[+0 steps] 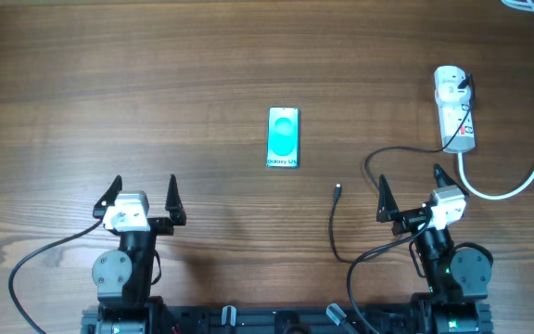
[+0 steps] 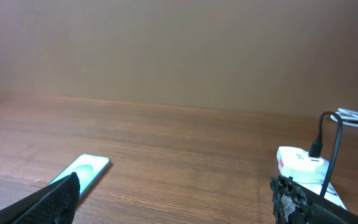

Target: Plug charger to phone and switch on socket

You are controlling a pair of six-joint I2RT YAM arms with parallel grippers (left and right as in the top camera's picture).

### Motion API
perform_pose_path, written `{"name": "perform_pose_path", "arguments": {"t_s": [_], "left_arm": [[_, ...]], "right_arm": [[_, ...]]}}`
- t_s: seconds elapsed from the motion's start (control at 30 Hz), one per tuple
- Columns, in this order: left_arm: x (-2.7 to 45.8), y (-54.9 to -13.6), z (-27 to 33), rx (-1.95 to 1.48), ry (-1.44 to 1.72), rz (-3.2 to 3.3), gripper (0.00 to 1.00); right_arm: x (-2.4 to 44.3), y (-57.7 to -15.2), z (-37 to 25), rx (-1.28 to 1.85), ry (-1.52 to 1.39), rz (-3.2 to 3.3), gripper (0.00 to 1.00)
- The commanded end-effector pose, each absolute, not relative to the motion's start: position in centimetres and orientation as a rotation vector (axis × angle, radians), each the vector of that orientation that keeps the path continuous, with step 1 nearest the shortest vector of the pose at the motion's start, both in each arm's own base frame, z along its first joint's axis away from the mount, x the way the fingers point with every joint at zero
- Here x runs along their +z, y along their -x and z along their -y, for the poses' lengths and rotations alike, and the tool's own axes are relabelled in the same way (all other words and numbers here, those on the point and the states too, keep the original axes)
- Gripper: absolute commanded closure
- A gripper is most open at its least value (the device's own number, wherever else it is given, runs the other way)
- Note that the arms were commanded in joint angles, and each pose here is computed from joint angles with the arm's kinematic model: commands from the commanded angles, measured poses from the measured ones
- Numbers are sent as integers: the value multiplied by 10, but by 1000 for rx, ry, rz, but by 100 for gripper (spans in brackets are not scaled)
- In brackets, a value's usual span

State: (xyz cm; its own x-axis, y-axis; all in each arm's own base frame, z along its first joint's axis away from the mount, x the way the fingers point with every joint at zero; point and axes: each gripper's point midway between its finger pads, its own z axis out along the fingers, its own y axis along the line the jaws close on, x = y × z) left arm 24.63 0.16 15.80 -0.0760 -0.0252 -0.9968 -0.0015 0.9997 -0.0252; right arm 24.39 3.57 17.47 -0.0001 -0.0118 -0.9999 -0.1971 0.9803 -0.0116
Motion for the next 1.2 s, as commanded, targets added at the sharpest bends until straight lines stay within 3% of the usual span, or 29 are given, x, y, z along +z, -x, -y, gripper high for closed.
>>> {"name": "perform_pose_path", "arguments": {"t_s": [0.0, 0.7, 1.17], "left_arm": [[157, -246, -7, 26, 18, -1644, 0], [196, -244, 24, -109, -126, -1482, 0], [240, -237, 14, -280, 87, -1331, 0]], "right_arm": [[177, -244, -34, 149, 146, -1558, 0], [177, -244, -34, 149, 146, -1558, 0], [177, -244, -34, 149, 146, -1558, 0]]}}
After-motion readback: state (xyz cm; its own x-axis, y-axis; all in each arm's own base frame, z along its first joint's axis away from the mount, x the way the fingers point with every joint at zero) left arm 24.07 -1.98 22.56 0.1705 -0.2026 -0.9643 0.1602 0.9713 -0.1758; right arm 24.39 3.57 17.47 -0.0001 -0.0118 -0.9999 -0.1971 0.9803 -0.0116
